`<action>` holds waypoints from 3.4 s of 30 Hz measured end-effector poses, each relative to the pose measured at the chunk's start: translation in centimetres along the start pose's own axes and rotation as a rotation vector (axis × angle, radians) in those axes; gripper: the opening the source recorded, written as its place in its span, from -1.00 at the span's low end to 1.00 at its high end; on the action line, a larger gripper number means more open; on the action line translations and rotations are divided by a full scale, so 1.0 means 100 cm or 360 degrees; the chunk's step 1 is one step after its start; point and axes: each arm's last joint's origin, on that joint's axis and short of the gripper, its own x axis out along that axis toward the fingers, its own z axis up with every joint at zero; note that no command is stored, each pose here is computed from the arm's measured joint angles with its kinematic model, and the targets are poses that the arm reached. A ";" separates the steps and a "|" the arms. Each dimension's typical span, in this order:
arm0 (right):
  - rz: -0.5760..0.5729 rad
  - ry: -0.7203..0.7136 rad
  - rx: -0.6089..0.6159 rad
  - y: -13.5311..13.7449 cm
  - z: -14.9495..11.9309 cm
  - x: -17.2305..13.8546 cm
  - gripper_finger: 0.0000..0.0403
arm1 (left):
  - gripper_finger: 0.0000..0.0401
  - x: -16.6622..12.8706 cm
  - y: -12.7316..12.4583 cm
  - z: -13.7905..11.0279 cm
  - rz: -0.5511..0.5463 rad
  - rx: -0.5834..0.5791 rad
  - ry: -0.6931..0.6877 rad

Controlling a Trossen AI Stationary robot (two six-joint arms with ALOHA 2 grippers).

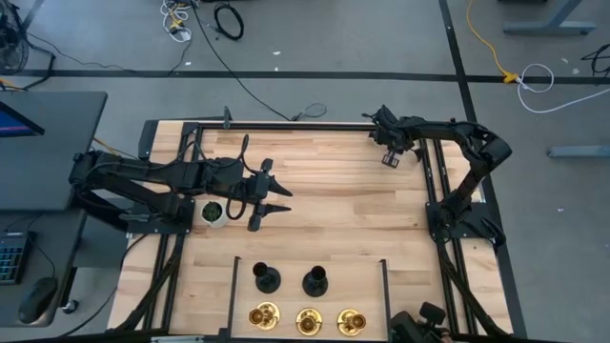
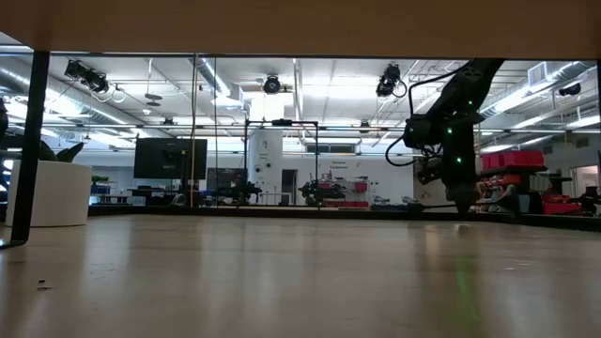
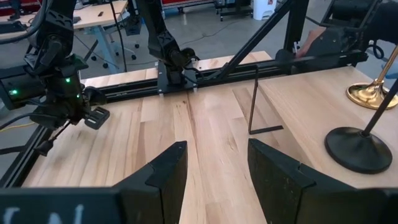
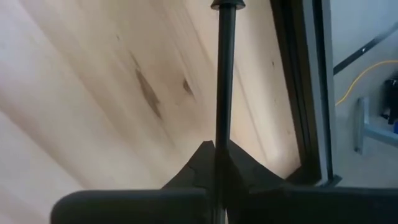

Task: Pick & Place candle stick holders
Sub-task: Put the black candlestick on the shelf

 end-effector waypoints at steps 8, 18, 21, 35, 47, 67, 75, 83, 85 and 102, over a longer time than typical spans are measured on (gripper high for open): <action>-0.0007 0.0055 -0.0020 0.001 -0.003 -0.002 -0.97 | -0.15 0.000 0.000 0.000 0.0000 -0.0001 0.0001; 0.0021 -0.0070 0.0032 -0.007 -0.015 -0.037 -0.98 | -0.15 0.000 0.000 0.000 0.0000 -0.0001 0.0001; 0.0005 -0.0115 0.0059 -0.007 -0.020 -0.052 -0.98 | -0.15 0.000 0.000 0.000 0.0000 -0.0001 0.0000; 0.0007 -0.0636 0.0208 0.006 -0.047 -0.135 -0.98 | -0.15 0.000 0.000 0.000 0.0000 -0.0039 -0.0002; 0.0291 -0.1239 0.0321 0.035 -0.073 -0.199 -0.98 | -0.15 0.000 0.000 0.000 0.0001 -0.0041 -0.0006; 0.1066 -0.2209 -0.0146 0.125 -0.106 -0.296 -0.98 | -0.15 -0.024 0.006 0.010 0.0266 0.0023 -0.0108; 0.1108 -0.2426 -0.0265 0.177 -0.128 -0.306 -0.98 | -0.15 -0.074 -0.005 -0.028 0.0253 -0.0097 -0.0355; 0.1135 -0.2558 -0.0219 0.228 -0.130 -0.303 -0.98 | -0.15 -0.093 -0.020 -0.076 0.0244 -0.0122 -0.0521; 0.1137 -0.2567 -0.0222 0.241 -0.130 -0.303 -0.98 | -0.15 -0.094 -0.022 -0.086 0.0289 -0.0153 -0.0501; 0.1214 -0.2622 -0.0266 0.309 -0.153 -0.298 -0.98 | -0.15 -0.105 -0.037 -0.111 0.0189 -0.0125 -0.0551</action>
